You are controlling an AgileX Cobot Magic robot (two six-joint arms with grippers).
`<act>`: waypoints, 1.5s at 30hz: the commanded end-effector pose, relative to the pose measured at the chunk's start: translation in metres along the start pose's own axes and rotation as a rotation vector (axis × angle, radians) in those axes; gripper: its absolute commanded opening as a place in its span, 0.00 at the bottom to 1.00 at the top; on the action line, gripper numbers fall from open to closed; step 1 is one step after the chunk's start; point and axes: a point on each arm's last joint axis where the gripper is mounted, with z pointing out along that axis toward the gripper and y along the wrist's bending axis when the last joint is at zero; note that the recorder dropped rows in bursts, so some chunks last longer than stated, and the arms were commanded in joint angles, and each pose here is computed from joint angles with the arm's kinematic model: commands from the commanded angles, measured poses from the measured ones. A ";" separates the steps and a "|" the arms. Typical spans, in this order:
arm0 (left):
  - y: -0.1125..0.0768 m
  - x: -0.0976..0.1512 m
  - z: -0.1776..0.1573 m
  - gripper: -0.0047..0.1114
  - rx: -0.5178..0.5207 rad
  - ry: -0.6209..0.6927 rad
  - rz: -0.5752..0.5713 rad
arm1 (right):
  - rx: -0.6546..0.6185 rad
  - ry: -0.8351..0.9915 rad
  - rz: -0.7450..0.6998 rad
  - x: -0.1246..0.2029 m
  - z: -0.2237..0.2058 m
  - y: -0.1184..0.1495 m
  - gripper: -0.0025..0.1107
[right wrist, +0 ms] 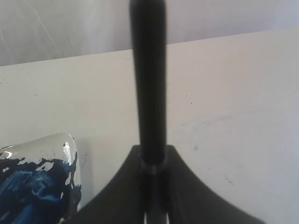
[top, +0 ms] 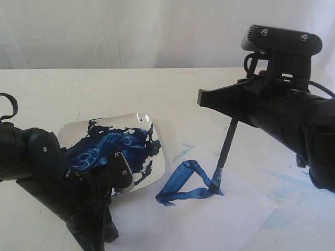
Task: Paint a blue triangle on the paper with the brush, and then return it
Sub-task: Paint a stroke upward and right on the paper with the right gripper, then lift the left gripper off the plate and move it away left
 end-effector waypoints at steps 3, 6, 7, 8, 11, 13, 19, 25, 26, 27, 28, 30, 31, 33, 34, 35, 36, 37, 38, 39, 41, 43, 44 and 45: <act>-0.004 0.004 0.005 0.04 0.040 0.030 -0.018 | 0.033 -0.017 -0.011 0.000 0.000 -0.003 0.02; -0.004 0.004 0.005 0.04 0.040 0.030 -0.018 | 0.041 -0.020 -0.011 0.000 0.000 -0.004 0.02; -0.004 0.004 0.005 0.04 0.040 0.030 -0.018 | 0.041 -0.020 -0.013 0.000 0.000 -0.004 0.02; -0.004 0.004 0.005 0.04 0.040 0.030 -0.018 | 0.041 -0.020 -0.013 0.000 0.000 -0.004 0.02; -0.004 0.004 0.005 0.04 0.040 0.030 -0.018 | 0.041 -0.020 -0.013 0.000 0.000 -0.004 0.02; -0.004 0.004 0.005 0.04 0.040 0.030 -0.018 | 0.042 -0.018 -0.010 0.000 0.000 -0.004 0.02; -0.004 0.004 0.005 0.04 0.040 0.030 -0.018 | 0.025 -0.031 0.008 -0.005 -0.006 -0.005 0.02; -0.005 0.004 0.005 0.04 0.050 0.036 -0.018 | -0.046 -0.073 0.050 -0.018 -0.023 -0.007 0.02; -0.005 0.005 0.005 0.04 0.052 0.037 -0.018 | -0.051 -0.079 0.051 -0.020 -0.026 -0.008 0.02; -0.006 0.005 0.005 0.04 0.053 0.038 -0.018 | -0.055 -0.086 0.049 -0.022 -0.030 -0.010 0.02; -0.006 0.005 0.005 0.04 0.054 0.038 -0.018 | -0.057 -0.089 0.047 -0.024 -0.033 -0.011 0.02; -0.006 0.005 0.005 0.04 0.054 0.038 -0.018 | -0.050 -0.092 0.046 -0.027 -0.040 -0.015 0.02; -0.006 0.005 0.005 0.04 0.054 0.038 -0.018 | -0.043 -0.092 0.044 -0.028 -0.042 -0.017 0.02; -0.006 0.005 0.005 0.04 0.054 0.038 -0.018 | -0.038 -0.105 0.034 -0.032 -0.049 -0.021 0.02; -0.006 0.005 0.005 0.04 0.054 0.038 -0.018 | -0.042 -0.115 0.034 -0.034 -0.052 -0.022 0.02; -0.005 0.004 0.005 0.04 0.053 0.036 -0.017 | -0.047 -0.124 0.041 -0.035 -0.055 -0.024 0.02; -0.005 0.002 0.004 0.04 0.052 0.032 -0.011 | -0.052 -0.131 0.046 -0.036 -0.058 -0.026 0.02; -0.005 -0.001 0.002 0.04 0.056 0.028 -0.007 | -0.057 -0.136 0.050 -0.036 -0.060 -0.027 0.02; -0.004 -0.005 -0.001 0.04 0.061 0.021 0.002 | -0.065 -0.143 0.055 -0.037 -0.063 -0.028 0.02; -0.005 -0.010 -0.006 0.04 0.069 0.009 0.011 | -0.068 -0.149 0.060 -0.038 -0.065 -0.029 0.02; -0.007 -0.020 -0.019 0.04 0.091 -0.015 0.028 | -0.072 -0.157 0.066 -0.039 -0.069 -0.031 0.02; -0.008 -0.027 -0.034 0.04 0.101 -0.039 0.005 | -0.076 -0.165 0.072 -0.039 -0.072 -0.033 0.02; -0.007 -0.029 -0.045 0.04 0.079 -0.059 -0.022 | -0.076 -0.165 0.071 -0.038 -0.072 -0.034 0.02; -0.006 -0.028 -0.055 0.04 0.042 -0.067 -0.033 | -0.076 -0.164 0.071 -0.037 -0.073 -0.035 0.02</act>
